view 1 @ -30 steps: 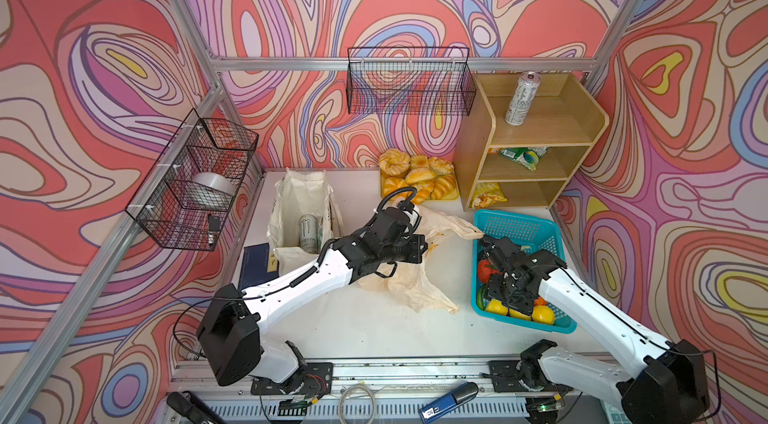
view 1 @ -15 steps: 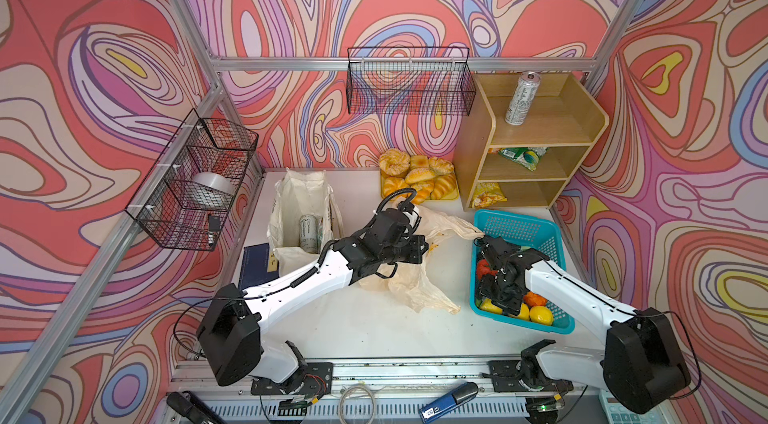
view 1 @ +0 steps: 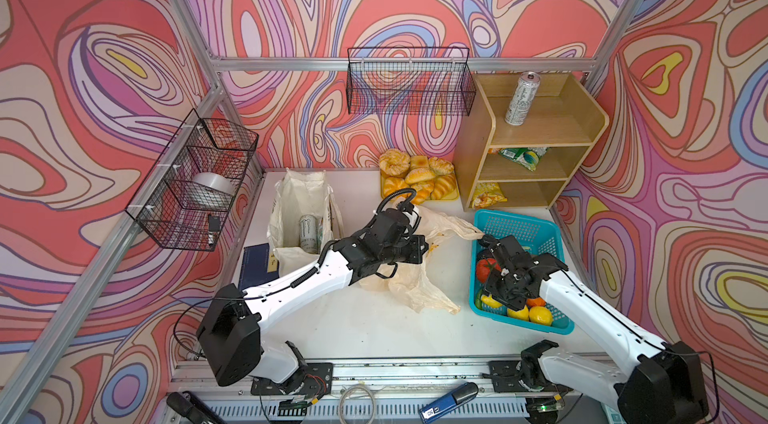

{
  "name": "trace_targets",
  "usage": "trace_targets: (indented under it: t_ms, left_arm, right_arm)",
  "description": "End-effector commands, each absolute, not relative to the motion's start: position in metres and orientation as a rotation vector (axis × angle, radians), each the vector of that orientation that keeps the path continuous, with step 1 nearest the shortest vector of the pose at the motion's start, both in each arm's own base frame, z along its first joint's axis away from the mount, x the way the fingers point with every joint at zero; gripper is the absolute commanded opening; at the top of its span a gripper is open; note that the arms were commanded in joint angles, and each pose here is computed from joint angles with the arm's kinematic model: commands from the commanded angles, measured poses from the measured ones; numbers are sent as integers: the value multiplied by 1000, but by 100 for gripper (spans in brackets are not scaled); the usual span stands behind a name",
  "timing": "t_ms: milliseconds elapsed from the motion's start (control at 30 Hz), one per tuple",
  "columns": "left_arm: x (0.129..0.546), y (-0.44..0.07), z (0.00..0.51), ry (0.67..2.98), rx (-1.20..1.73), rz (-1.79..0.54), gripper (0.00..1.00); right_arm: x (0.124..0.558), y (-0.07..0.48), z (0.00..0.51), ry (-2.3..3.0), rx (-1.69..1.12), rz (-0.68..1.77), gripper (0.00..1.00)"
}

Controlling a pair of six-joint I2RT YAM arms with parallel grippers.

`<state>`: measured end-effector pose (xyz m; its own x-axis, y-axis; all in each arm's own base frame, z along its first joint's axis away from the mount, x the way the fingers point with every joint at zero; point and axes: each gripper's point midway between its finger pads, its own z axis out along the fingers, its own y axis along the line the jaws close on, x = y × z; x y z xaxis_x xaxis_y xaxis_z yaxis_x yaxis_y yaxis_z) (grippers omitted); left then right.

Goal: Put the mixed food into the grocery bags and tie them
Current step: 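Grasp another yellow fruit in the basket with the right gripper, then carry the yellow fruit into the plastic bag and release it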

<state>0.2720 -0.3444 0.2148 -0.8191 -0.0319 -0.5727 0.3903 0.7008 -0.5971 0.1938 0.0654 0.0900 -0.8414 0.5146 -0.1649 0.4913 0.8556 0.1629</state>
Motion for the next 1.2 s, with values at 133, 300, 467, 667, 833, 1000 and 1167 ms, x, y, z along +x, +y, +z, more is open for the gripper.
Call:
trace_targets:
  t_ms: [133,300,467,667,833,1000,1167]
  left_arm:
    - [274,-342,226,2339,256,-990,0]
    - [273,-340,228,2343,255,-982,0]
    - [273,-340,230,2344,256,-979,0]
    - [275,-342,235,2337,251,-977,0]
    - [272,-344,230,2361,258,-964,0]
    - [272,-351,231,2366,271,-968,0]
    - [274,-354,229,2375,277,-956,0]
  right_arm:
    - [221,60,164,2605,762,239,23]
    - [257,106,202,2542,531,543,27]
    - [285,174,226,2465,370,976,30]
    - [299,213,211,2454,339,1069,31]
    - [311,231,191,2453,378,1114,31]
    - [328,252,173,2452,393,1147,33]
    - [344,280,168,2474,293,1209,83]
